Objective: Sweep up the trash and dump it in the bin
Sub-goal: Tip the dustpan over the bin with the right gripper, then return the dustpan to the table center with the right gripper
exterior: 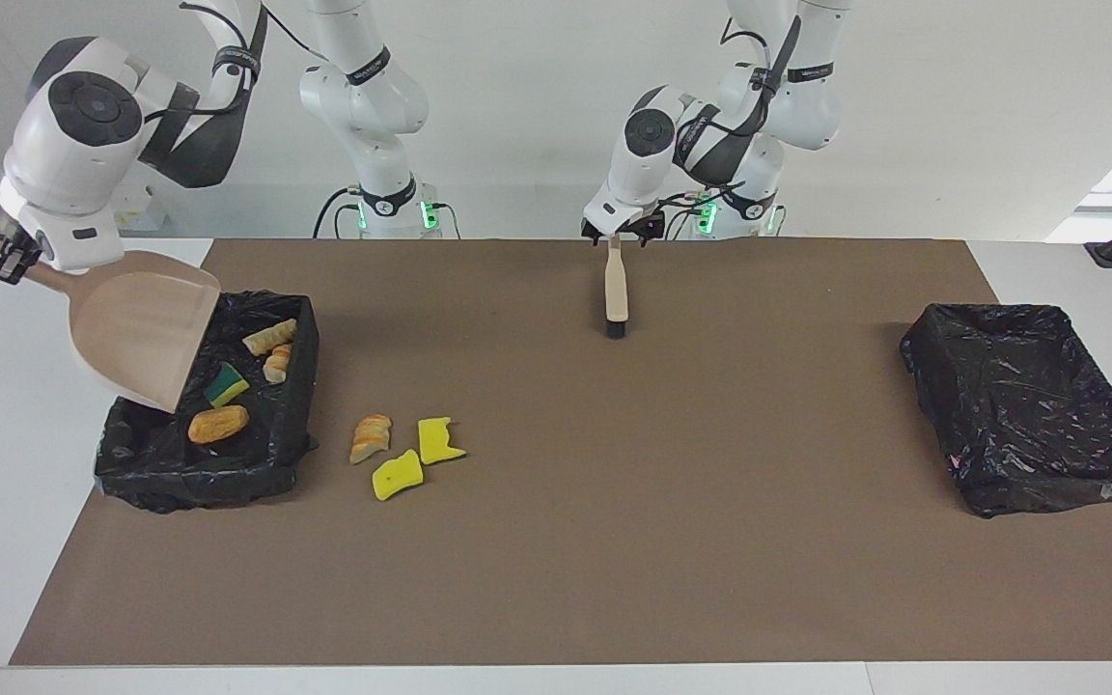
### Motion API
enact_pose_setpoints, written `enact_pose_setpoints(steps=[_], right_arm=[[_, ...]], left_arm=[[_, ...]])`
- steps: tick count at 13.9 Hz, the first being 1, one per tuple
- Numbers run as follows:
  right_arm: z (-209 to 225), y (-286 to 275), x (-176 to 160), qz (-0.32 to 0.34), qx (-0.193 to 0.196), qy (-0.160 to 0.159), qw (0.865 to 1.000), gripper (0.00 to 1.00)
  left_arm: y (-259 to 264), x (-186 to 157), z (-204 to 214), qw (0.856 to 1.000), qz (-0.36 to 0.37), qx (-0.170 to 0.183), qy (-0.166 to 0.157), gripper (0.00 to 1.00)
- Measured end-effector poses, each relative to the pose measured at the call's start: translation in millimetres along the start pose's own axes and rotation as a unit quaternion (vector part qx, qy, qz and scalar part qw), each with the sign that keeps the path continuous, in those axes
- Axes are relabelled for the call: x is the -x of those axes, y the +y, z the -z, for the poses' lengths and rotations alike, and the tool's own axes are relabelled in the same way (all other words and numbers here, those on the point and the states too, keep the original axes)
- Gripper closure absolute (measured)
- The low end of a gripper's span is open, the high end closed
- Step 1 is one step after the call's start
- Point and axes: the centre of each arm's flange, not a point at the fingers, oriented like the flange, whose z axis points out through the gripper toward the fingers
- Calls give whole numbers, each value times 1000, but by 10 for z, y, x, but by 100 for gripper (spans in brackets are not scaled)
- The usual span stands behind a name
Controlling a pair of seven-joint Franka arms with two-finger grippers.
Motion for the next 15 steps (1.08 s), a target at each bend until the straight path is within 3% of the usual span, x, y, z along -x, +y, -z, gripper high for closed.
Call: enact_pose_setpoints(steps=[3, 5, 7, 9, 12, 15], right_arm=[[146, -70, 75, -12, 11, 8, 1000, 68], [191, -98, 31, -15, 15, 58, 998, 68], [153, -114, -50, -25, 13, 138, 990, 68], [142, -115, -139, -40, 11, 197, 980, 68], [207, -76, -422, -55, 6, 252, 966, 68], [490, 15, -894, -105, -4, 275, 956, 68]], left_arm=[[-26, -384, 462, 998, -26, -14, 60, 0], [-112, -656, 883, 995, -45, -25, 88, 0], [-366, -963, 1398, 992, -60, -26, 109, 0], [-739, -1190, 1931, 990, -62, -18, 123, 0], [-1167, -1268, 2556, 991, -42, -14, 127, 0], [-1581, -1238, 3131, 990, -26, -10, 140, 0]])
